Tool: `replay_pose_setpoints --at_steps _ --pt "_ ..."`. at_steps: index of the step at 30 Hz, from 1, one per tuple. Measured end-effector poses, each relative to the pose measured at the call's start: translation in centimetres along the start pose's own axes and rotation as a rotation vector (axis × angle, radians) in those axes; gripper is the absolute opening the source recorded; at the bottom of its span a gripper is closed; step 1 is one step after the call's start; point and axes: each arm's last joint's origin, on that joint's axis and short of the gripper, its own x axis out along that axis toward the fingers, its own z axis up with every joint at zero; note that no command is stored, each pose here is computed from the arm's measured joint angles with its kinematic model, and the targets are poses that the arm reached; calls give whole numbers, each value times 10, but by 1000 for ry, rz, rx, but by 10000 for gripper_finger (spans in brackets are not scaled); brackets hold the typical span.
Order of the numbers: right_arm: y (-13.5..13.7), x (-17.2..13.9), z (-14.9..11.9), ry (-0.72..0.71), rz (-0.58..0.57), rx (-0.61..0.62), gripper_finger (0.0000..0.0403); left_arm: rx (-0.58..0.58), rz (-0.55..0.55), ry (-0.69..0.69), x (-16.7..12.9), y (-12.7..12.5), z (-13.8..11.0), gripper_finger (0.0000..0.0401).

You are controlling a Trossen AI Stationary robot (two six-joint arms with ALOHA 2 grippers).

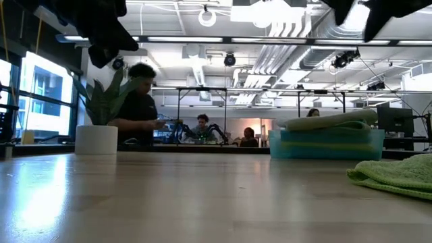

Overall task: Fold microfiber towels
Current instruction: Fold the light green microfiber cloth

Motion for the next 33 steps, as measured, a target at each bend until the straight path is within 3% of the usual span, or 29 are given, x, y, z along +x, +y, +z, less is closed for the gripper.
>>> replay_pose_setpoints --at_steps 5,11,18,22,25,28,33 --pt "7 16 -40 101 27 -143 196 -14 -151 6 9 -18 0 35" --pt "13 25 -76 149 105 -215 196 -8 -252 26 23 -39 -6 119" --pt "8 40 -110 173 87 -300 196 -57 -349 41 50 -69 -21 199" --pt "-1 42 -130 193 68 -313 196 -98 -440 -6 61 -89 -26 208" --pt "-13 46 -140 202 -27 -279 196 -121 -506 -44 65 -103 -31 208" --pt "-21 51 -147 214 -107 -265 196 -138 -522 -85 66 -115 -38 204" --pt "-21 61 -152 213 -114 -338 196 -182 -501 -99 65 -126 -49 203"
